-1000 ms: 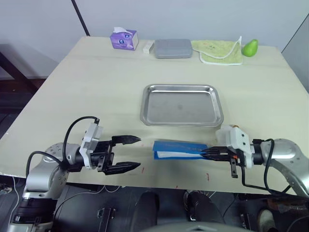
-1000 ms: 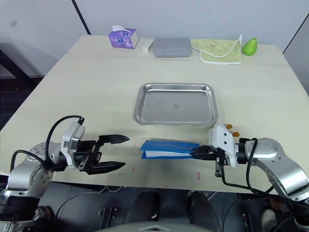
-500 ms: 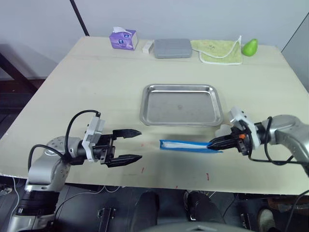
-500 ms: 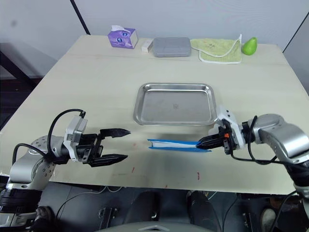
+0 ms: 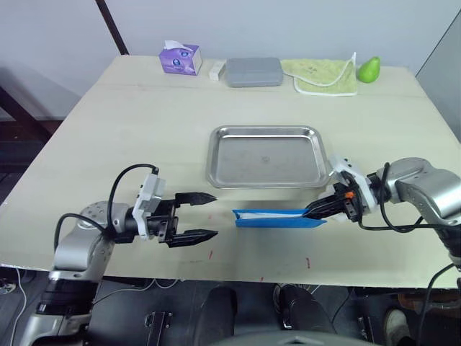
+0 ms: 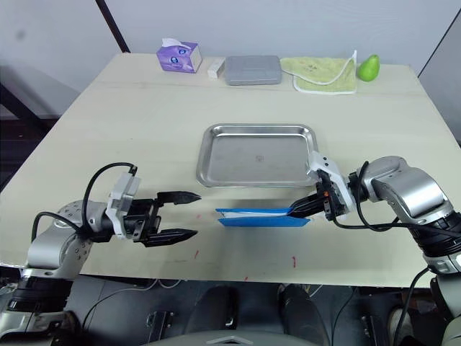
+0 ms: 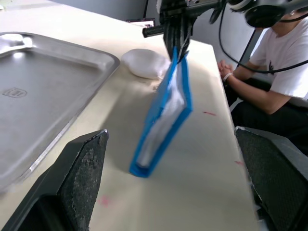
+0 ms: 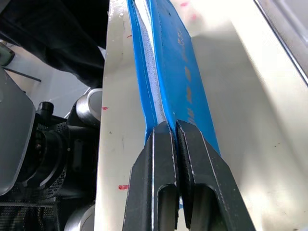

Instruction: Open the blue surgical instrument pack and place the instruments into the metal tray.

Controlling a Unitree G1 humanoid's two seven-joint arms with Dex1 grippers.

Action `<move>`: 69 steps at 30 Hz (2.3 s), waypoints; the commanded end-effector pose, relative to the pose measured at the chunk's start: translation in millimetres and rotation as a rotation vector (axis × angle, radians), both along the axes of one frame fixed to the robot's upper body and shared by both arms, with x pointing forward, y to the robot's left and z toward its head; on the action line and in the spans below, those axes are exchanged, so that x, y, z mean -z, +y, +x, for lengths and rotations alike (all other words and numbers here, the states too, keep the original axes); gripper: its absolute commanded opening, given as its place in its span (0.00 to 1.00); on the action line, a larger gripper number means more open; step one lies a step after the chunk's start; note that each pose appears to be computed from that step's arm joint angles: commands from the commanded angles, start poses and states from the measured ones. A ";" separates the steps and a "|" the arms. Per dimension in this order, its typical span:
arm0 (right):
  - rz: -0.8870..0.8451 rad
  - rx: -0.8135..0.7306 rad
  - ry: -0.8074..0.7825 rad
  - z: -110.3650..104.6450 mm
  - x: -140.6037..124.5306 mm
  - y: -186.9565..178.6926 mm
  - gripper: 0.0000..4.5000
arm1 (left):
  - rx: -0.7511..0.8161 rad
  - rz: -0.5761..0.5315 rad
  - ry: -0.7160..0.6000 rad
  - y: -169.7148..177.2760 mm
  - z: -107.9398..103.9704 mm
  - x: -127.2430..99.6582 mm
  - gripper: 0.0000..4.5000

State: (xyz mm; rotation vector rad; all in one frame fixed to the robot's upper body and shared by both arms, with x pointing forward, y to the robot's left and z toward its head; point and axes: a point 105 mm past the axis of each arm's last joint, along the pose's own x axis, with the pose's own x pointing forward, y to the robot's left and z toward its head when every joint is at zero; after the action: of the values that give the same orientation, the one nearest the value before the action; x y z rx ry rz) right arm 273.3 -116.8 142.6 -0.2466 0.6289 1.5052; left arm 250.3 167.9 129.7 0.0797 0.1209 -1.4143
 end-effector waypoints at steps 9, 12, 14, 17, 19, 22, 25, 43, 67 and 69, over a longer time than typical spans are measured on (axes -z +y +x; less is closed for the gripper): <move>-0.035 0.019 0.024 8.1 8.0 -2.5 0.00 | 0.080 -0.058 -0.096 -33.7 11.6 4.6 1.00; -0.033 0.019 0.025 8.8 7.0 -1.2 0.00 | 0.083 -0.060 -0.115 -38.4 15.3 6.2 0.84; -0.032 0.019 0.024 8.8 6.5 -0.7 0.00 | 0.085 -0.060 -0.122 -40.4 16.4 7.4 0.84; -0.031 0.018 0.025 8.6 6.5 0.1 0.00 | 0.096 -0.063 -0.128 -43.6 16.7 9.5 0.84; -0.031 0.018 0.025 8.4 6.6 0.7 0.00 | 0.100 -0.064 -0.130 -44.6 16.6 10.7 0.84; -0.030 0.017 0.025 8.3 6.4 1.5 0.00 | 0.105 -0.064 -0.134 -44.8 16.4 12.5 0.84; -0.029 0.017 0.024 8.4 6.3 2.0 0.00 | 0.107 -0.066 -0.138 -44.8 16.3 12.9 0.84; -0.016 0.022 0.012 5.1 7.0 2.6 0.00 | 0.156 -0.049 -0.209 -51.0 16.7 17.0 0.00; 0.178 0.230 -0.376 -73.7 -71.1 -77.6 0.98 | 0.157 -0.016 -0.218 -43.8 30.3 16.4 0.00; 0.171 0.282 -0.398 -81.6 -77.3 -83.9 0.98 | 0.157 -0.015 -0.218 -42.9 32.2 15.7 0.00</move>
State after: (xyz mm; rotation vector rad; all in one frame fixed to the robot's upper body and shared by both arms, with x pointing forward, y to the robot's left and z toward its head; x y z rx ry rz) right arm 198.2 -200.3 202.5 -0.2463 0.2568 1.2061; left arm 282.2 121.8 112.8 0.2113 -0.0759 -1.5475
